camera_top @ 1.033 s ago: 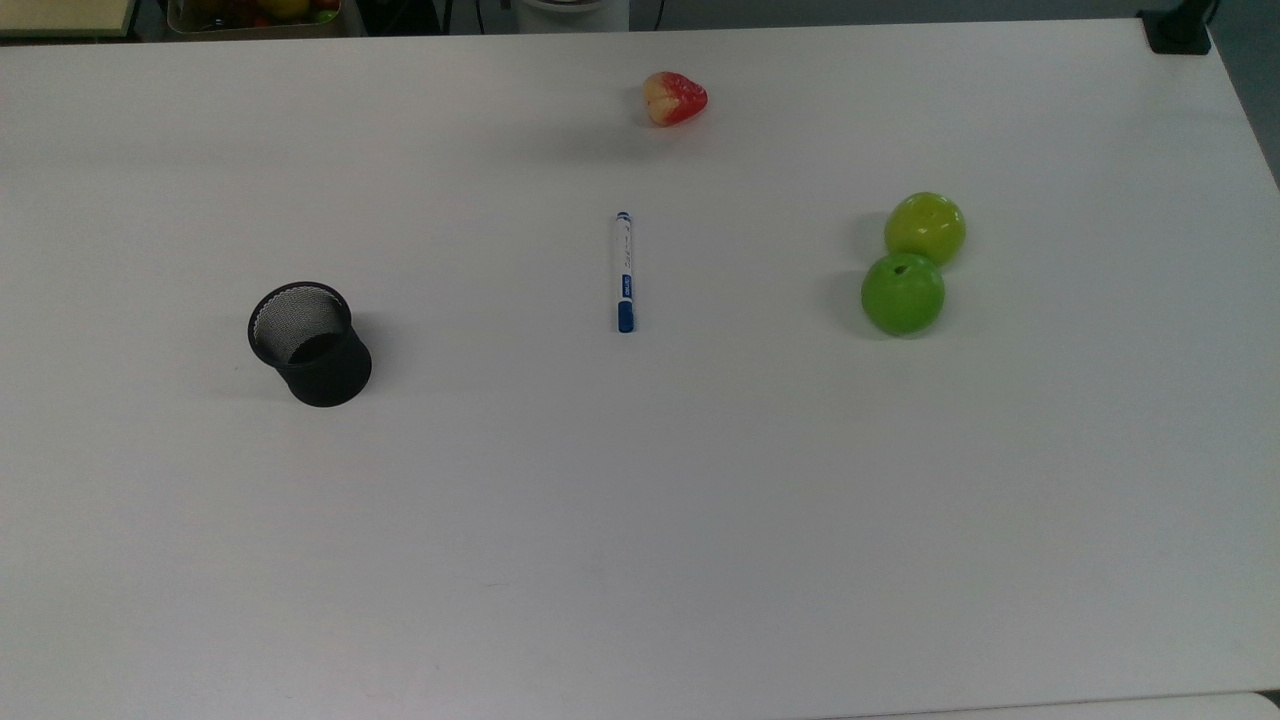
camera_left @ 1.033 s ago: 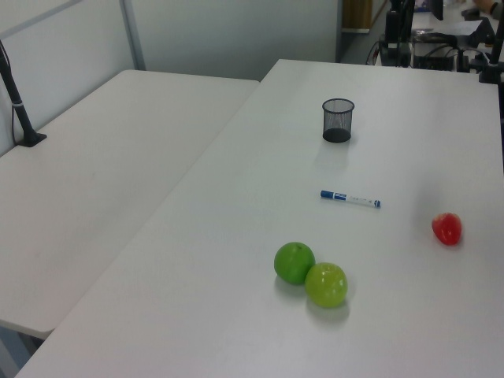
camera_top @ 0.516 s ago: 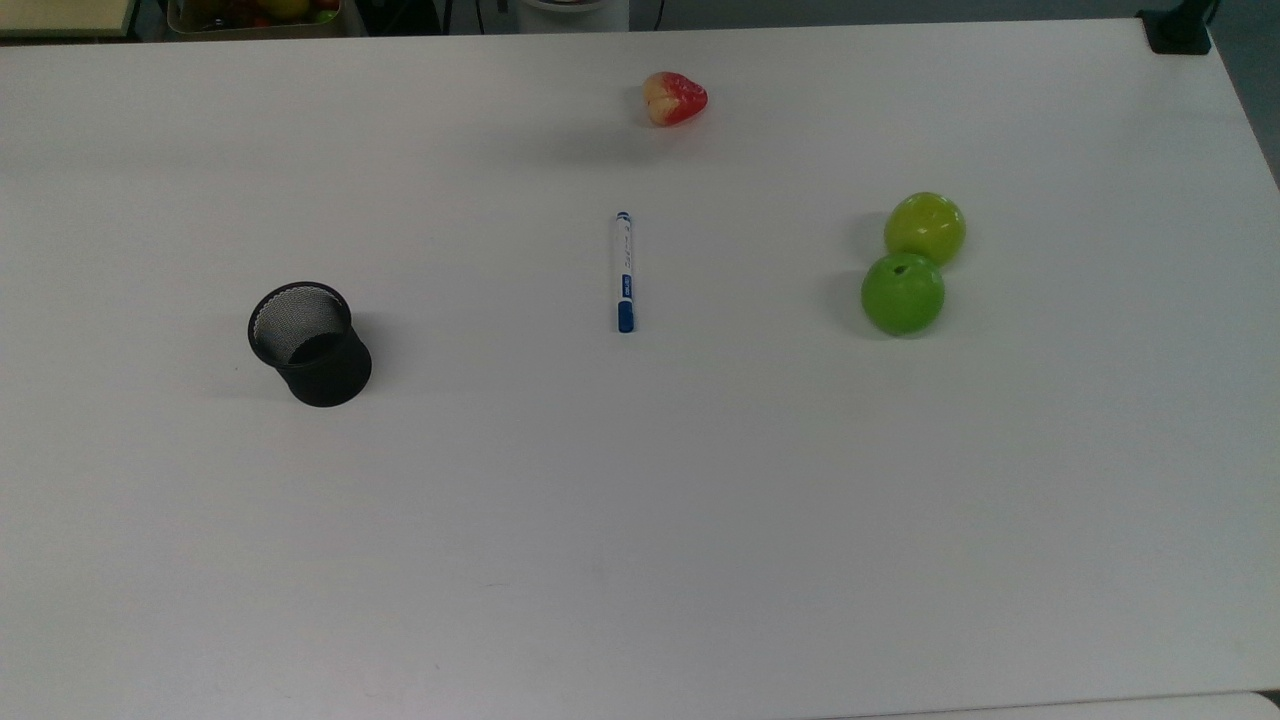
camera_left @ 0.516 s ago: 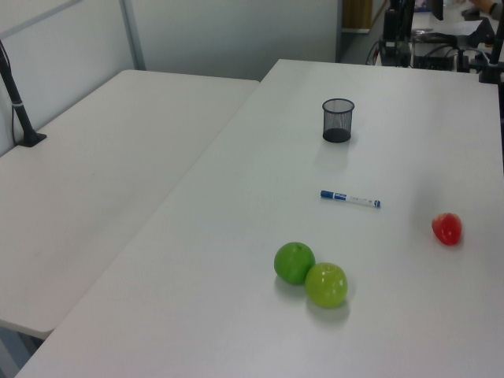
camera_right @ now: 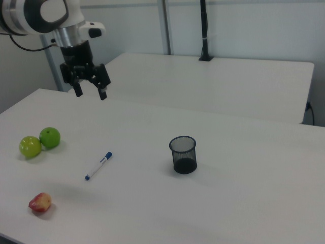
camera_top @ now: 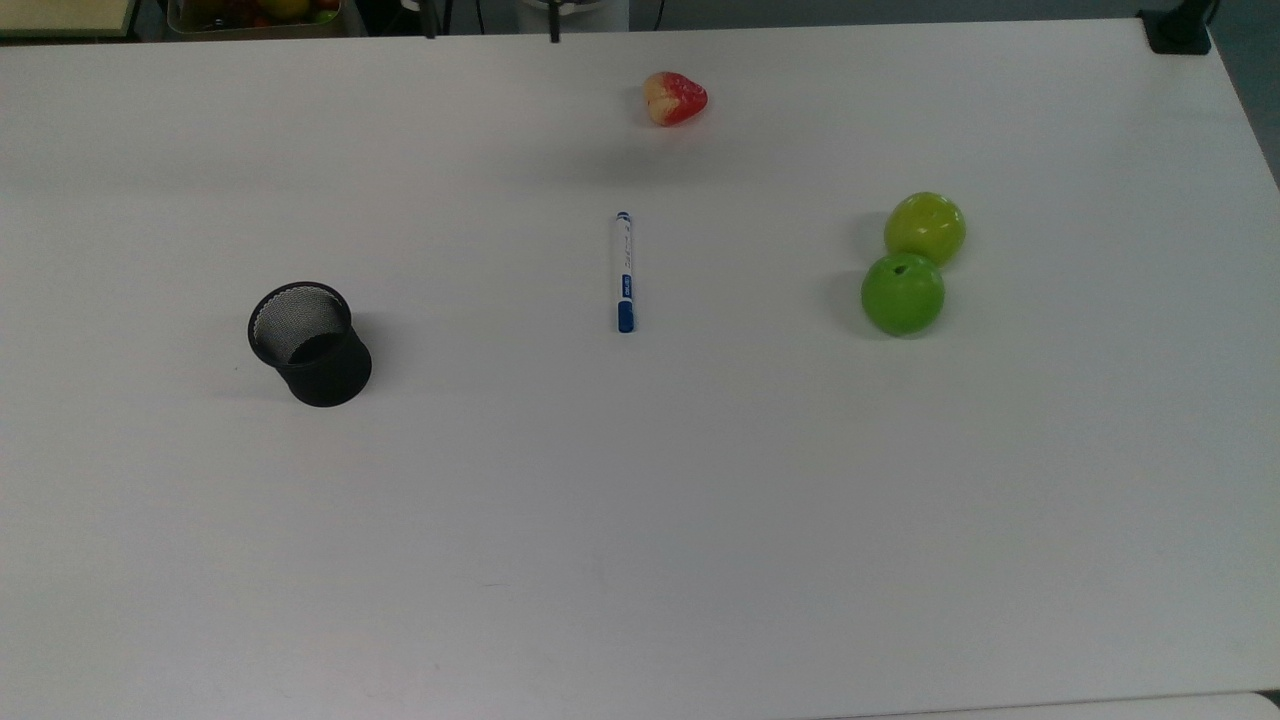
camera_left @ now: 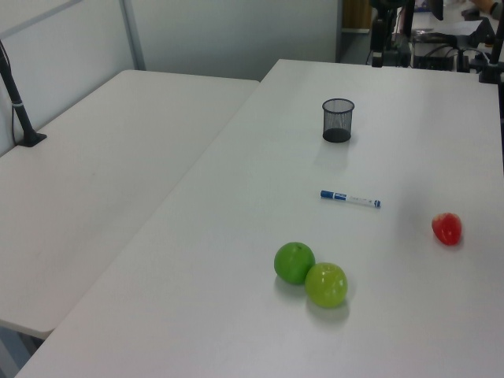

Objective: Place marker
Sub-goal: 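Move the gripper over the blue-capped marker and lower it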

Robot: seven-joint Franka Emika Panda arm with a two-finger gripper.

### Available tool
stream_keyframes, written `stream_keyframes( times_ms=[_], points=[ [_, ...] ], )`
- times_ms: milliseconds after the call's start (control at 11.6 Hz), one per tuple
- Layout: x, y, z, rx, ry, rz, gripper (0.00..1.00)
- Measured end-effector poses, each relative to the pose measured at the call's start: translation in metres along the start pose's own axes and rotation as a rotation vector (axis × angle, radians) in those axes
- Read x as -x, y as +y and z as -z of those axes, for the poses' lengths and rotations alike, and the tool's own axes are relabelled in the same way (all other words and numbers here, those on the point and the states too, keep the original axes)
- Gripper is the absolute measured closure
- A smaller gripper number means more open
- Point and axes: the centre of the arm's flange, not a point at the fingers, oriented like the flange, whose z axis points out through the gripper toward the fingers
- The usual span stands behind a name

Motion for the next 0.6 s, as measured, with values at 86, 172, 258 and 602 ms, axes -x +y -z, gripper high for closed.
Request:
stream_keyframes(
  times_ms=[86, 172, 258, 602],
  points=[
    [0.0, -0.02, 0.001, -0.002, 0.003, 0.001, 0.0],
    [0.0, -0.032, 0.001, -0.003, 0.004, 0.005, 0.0],
    [-0.001, -0.049, 0.0, -0.006, 0.006, 0.009, 0.0],
    [-0.015, -0.071, -0.031, -0.014, -0.013, 0.004, 0.0]
  ],
)
